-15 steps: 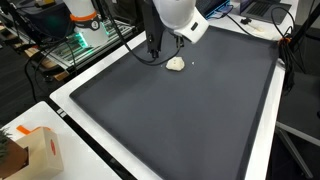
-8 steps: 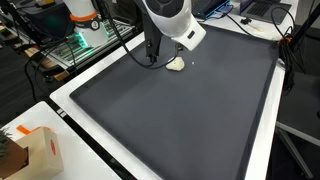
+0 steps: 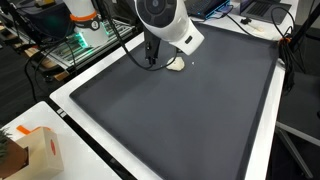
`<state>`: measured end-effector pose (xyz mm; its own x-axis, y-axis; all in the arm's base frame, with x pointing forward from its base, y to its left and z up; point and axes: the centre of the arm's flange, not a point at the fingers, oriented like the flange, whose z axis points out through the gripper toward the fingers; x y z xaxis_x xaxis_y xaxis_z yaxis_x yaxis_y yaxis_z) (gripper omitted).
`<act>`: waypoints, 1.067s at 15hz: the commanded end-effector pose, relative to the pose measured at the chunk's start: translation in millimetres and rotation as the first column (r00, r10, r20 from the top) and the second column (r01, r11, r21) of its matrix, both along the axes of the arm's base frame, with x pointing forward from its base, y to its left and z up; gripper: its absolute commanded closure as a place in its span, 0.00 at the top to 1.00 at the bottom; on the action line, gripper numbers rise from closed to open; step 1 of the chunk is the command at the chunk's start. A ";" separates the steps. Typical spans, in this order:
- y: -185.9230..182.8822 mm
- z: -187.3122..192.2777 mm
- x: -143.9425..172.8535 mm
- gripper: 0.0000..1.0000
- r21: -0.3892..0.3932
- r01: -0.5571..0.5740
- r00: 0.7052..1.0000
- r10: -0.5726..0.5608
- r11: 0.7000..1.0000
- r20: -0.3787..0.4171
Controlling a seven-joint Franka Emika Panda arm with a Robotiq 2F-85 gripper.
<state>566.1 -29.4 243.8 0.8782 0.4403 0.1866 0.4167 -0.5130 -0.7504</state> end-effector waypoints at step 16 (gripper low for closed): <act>-18.1 13.3 -7.8 0.03 -0.029 0.149 0.988 -0.150 0.988 -0.024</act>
